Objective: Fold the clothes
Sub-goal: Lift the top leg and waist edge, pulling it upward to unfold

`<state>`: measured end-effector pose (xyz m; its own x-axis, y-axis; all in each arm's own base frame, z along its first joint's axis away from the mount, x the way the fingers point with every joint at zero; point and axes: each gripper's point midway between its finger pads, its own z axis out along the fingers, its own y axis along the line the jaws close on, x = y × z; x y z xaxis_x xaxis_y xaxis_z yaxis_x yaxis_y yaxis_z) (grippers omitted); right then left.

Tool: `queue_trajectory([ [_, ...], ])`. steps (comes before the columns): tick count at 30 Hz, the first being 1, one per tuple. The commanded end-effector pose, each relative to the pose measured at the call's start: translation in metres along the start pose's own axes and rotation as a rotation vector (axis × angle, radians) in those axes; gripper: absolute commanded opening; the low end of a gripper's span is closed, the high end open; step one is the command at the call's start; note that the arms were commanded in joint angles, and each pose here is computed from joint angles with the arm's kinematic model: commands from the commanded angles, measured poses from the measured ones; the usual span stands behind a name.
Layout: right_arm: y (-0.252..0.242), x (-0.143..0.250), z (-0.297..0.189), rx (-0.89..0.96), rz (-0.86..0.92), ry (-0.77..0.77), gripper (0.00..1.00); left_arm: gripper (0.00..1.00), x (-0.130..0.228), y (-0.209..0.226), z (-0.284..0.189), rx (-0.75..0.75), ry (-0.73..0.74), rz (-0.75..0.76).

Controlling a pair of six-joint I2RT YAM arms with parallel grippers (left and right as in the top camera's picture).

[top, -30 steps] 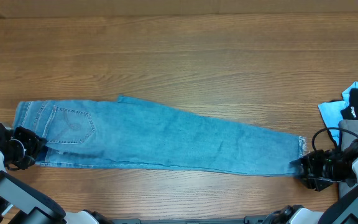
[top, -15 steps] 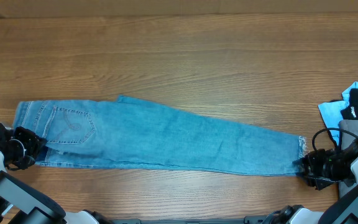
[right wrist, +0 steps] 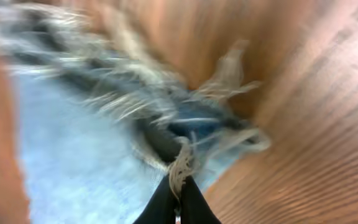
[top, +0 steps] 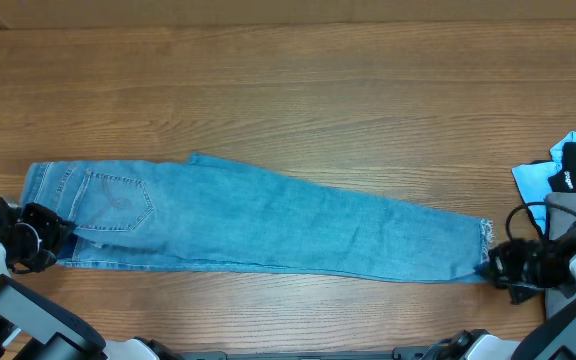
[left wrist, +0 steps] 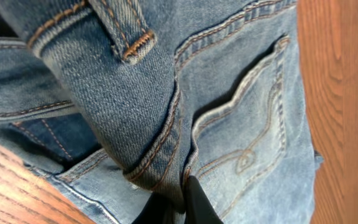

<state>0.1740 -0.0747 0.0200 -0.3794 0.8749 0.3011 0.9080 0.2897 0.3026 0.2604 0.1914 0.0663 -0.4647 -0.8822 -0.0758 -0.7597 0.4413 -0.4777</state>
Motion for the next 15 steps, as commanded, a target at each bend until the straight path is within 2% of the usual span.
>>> queue_trajectory([
  [1,0.048,-0.011,-0.038,-0.172,-0.115,-0.069,0.04,0.04,-0.014,-0.035,-0.02,0.129,-0.038,0.061],
  [9,0.112,-0.021,-0.104,-0.39,-0.21,-0.144,0.04,0.04,-0.05,-0.073,-0.065,0.188,-0.146,0.141],
  [12,0.129,-0.034,-0.125,-0.437,-0.177,-0.206,0.04,0.04,-0.07,-0.104,-0.089,0.29,-0.223,0.218],
  [15,0.149,-0.047,-0.136,-0.523,-0.169,-0.253,0.04,0.04,-0.082,-0.122,-0.099,0.327,-0.283,0.287],
])
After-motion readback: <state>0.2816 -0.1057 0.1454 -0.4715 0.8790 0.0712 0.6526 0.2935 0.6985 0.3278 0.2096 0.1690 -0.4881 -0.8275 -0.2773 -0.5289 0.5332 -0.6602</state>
